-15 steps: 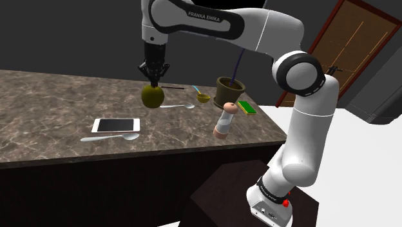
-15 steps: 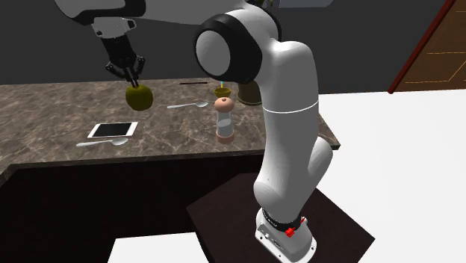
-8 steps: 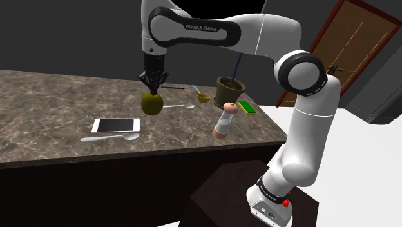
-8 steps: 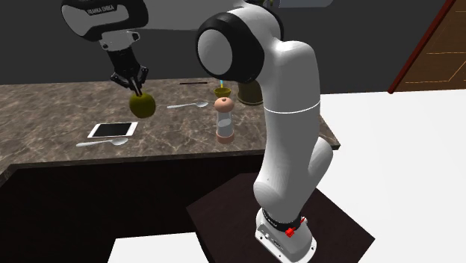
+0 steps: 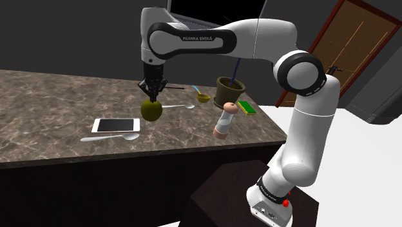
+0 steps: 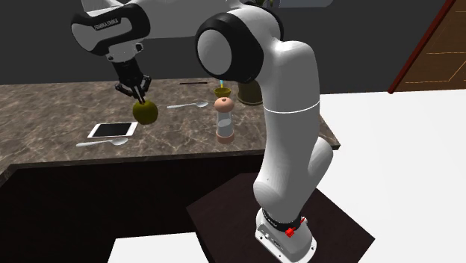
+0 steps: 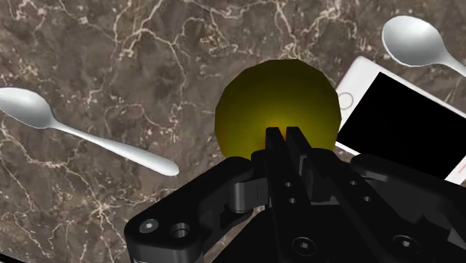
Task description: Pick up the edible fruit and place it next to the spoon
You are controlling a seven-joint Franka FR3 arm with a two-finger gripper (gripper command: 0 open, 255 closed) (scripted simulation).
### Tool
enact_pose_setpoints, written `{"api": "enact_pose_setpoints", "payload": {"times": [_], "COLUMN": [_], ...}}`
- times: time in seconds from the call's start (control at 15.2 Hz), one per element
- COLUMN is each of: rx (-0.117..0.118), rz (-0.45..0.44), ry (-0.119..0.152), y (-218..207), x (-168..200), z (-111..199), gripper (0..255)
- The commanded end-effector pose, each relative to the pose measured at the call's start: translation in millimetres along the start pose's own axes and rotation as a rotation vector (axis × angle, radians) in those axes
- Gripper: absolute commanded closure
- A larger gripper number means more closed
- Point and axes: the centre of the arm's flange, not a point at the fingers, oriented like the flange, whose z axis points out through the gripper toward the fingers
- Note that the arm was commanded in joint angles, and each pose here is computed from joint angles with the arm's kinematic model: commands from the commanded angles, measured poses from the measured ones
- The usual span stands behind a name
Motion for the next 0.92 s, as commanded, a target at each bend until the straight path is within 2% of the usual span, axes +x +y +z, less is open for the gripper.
{"api": "enact_pose_setpoints", "payload": {"times": [0.0, 0.33, 0.4, 0.73, 0.86], "rx": [0.000, 0.000, 0.000, 0.000, 0.000], "rz": [0.000, 0.000, 0.000, 0.000, 0.000], "ry": [0.001, 0.001, 0.001, 0.001, 0.001], "y": [-0.2, -0.2, -0.2, -0.2, -0.2], "x": [0.0, 0.0, 0.0, 0.0, 0.0], "z": [1.2, 1.2, 1.2, 1.2, -25.2], "gripper": [255, 255, 0, 0, 0]}}
